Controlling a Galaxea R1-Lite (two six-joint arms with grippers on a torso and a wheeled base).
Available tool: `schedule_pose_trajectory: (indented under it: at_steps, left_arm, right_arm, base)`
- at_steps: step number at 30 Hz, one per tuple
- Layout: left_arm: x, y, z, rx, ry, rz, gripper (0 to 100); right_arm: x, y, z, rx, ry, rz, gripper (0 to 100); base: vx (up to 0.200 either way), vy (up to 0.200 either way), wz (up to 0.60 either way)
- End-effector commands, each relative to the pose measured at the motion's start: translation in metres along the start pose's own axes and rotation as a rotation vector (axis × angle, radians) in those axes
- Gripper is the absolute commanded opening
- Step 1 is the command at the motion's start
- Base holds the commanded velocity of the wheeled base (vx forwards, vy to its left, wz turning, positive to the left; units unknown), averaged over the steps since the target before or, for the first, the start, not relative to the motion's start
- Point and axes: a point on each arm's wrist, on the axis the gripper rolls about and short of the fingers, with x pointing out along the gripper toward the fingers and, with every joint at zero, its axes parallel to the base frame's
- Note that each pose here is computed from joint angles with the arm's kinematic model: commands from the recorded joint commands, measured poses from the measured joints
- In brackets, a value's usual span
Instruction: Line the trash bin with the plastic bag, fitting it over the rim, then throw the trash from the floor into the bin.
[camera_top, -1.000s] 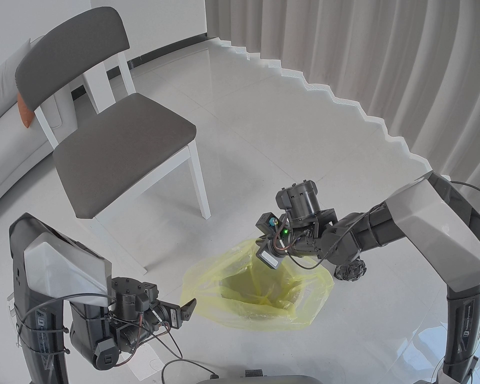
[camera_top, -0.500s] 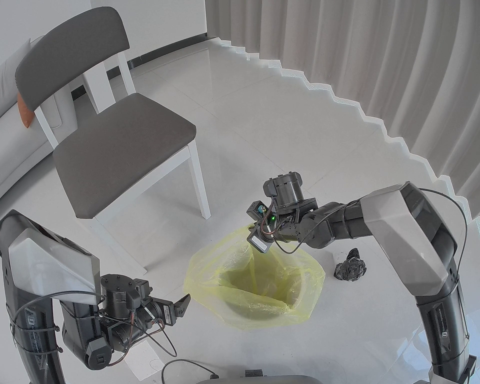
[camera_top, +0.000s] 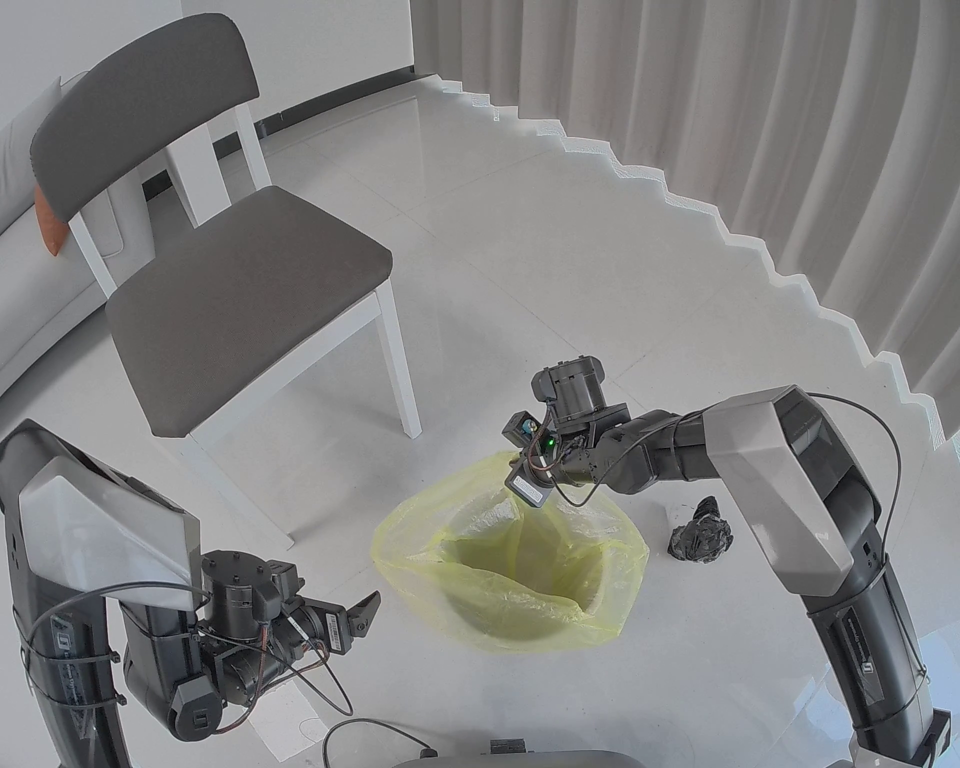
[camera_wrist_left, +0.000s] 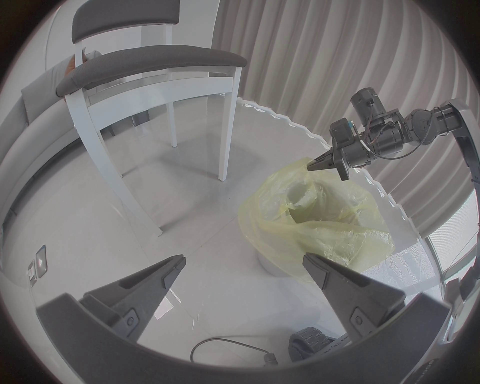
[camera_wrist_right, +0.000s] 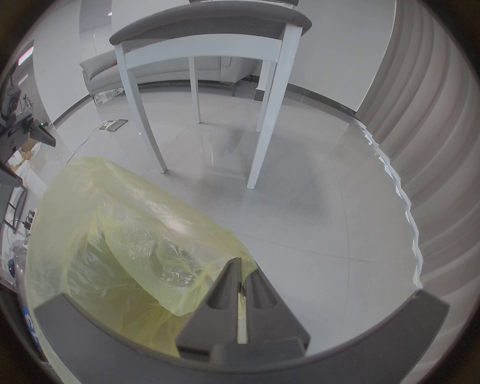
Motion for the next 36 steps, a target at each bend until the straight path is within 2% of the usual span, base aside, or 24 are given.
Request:
schedule_pose_trajectory:
  at_steps: [1,7,10,11,19,25,27,29,32,34,36]
  left_arm:
    - [0.0,0.0,0.001,-0.003,-0.015,-0.001,100]
    - [0.0,0.0,0.002,-0.003,-0.018,-0.003,100]
    - [0.0,0.0,0.002,-0.004,-0.018,-0.002,100]
    - [-0.001,0.0,0.001,-0.003,-0.015,-0.002,100]
    - [-0.003,0.0,0.001,-0.002,-0.01,-0.001,100]
    - [-0.007,0.0,0.008,-0.006,-0.04,-0.006,100]
    - [-0.008,0.0,0.009,-0.007,-0.048,-0.007,100]
    - [-0.008,-0.002,0.018,-0.01,-0.093,-0.017,100]
    - [-0.005,-0.003,0.025,-0.013,-0.124,-0.022,100]
    - [-0.002,-0.001,0.03,-0.013,-0.15,-0.017,100]
    - [-0.001,-0.001,0.032,-0.014,-0.157,-0.017,100]
  right_arm:
    - [-0.003,-0.004,0.001,0.0,-0.002,-0.007,0]
    - [-0.004,-0.004,-0.006,0.002,0.058,0.023,0]
    - [-0.006,-0.006,-0.005,0.001,0.058,0.021,0]
    - [-0.006,-0.006,-0.005,0.001,0.06,0.021,100]
    - [-0.01,-0.009,-0.002,0.0,0.05,0.014,100]
    - [-0.051,-0.026,0.036,-0.006,-0.05,-0.038,100]
    - [-0.057,-0.029,0.041,-0.006,-0.065,-0.048,100]
    - [-0.094,-0.04,0.046,0.01,-0.081,-0.075,100]
    - [-0.121,-0.047,0.041,0.044,-0.09,-0.1,100]
    - [-0.145,-0.052,0.036,0.119,-0.1,-0.11,100]
    - [-0.149,-0.054,0.034,0.14,-0.099,-0.11,100]
  base:
    - [0.0,0.0,0.0]
    - [0.0,0.0,0.0]
    - [0.0,0.0,0.0]
    - [0.0,0.0,0.0]
    - [0.0,0.0,0.0]
    - [0.0,0.0,0.0]
    - [0.0,0.0,0.0]
    - [0.0,0.0,0.0]
    - [0.0,0.0,0.0]
    - [0.0,0.0,0.0]
    - [0.0,0.0,0.0]
